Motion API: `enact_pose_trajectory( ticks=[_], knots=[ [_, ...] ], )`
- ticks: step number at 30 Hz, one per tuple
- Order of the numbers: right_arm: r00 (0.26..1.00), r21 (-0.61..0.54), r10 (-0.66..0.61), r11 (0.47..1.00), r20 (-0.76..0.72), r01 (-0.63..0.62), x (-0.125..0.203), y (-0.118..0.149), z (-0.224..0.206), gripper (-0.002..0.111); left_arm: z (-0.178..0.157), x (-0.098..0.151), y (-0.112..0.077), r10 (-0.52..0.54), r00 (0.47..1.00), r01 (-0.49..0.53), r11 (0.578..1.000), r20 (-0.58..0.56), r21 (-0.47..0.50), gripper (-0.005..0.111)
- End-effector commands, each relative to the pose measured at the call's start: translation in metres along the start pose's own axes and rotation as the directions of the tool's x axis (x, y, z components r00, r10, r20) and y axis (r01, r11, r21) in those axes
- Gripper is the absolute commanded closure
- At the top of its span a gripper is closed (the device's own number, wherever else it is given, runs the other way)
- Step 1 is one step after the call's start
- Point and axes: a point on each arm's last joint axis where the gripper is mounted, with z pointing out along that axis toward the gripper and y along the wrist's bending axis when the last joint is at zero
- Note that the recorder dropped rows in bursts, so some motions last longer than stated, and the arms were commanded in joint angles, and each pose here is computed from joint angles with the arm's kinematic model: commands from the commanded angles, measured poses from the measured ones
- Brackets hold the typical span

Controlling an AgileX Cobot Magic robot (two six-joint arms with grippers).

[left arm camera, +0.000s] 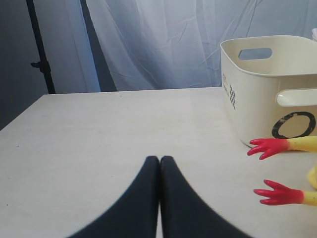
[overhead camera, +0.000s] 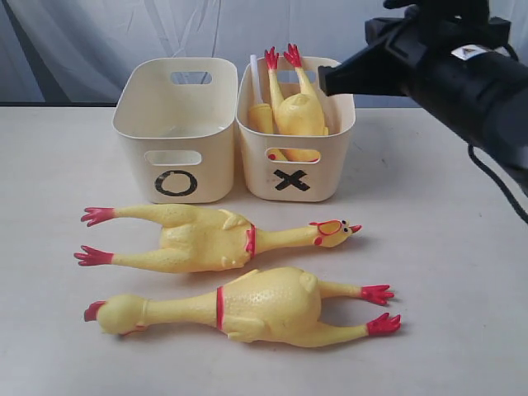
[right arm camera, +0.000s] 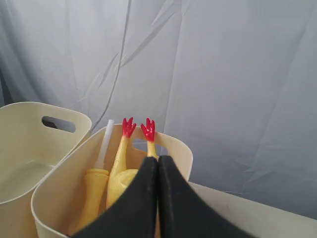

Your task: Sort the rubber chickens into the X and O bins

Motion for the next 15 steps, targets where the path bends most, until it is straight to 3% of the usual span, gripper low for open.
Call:
enact_pose_trajectory(
  ticks=[1, 9, 15],
  knots=[
    [0.999, 0.012, 0.005, 1.000, 0.042, -0.006, -0.003, -0.012, -0.028, 0.108, 0.000, 0.001, 0.000, -0.006, 1.000, 0.006, 1.000, 0.006, 0.006, 0.107],
    [0.987, 0.011, 0.057, 0.998, 0.151, -0.059, -0.011, -0.035, -0.085, 0.108, 0.000, 0.001, 0.000, -0.006, 1.000, 0.006, 1.000, 0.006, 0.006, 0.107],
    [0.983, -0.105, 0.067, 0.993, 0.170, -0.050, -0.009, -0.038, -0.121, 0.108, 0.000, -0.003, -0.001, -0.009, 0.999, 0.009, 1.000, 0.044, 0.008, 0.107]
  ],
)
